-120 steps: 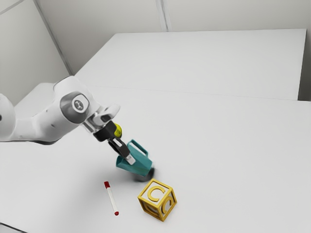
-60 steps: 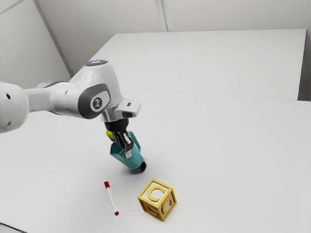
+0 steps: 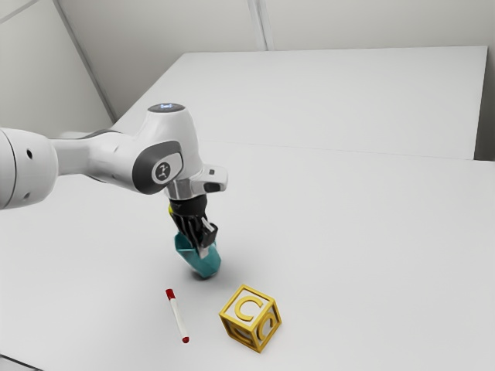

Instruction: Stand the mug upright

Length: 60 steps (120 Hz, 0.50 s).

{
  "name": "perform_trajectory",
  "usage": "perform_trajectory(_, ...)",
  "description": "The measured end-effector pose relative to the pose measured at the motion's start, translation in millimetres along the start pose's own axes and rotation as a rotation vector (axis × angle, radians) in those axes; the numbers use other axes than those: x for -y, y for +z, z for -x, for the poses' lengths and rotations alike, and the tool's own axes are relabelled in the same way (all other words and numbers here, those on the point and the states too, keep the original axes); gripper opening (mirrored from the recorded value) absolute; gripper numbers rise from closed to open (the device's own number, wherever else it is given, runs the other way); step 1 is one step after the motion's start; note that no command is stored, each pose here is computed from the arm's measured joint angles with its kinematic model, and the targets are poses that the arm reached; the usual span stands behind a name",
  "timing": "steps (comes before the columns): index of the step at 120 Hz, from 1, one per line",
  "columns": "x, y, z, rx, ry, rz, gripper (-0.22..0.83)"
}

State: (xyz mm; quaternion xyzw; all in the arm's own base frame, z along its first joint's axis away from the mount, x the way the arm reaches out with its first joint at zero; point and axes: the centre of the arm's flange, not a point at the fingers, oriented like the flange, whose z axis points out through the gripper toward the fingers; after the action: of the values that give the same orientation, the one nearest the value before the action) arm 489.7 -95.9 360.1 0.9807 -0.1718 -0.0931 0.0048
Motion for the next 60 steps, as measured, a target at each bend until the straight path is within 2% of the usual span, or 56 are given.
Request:
perform_trajectory(11,-1.7,-2.4,0.2,-0.005,-0.021,-0.004,0.22)
perform_trajectory(27,-7.0,-23.4,0.1,-0.048,-0.042,-0.023,0.38)
perform_trajectory(48,-18.6,-59.6,1.5,-0.111,-0.054,-0.048,0.51)
perform_trajectory(60,-14.7,-104.6,-0.4,-0.169,-0.08,-0.057,0.55)
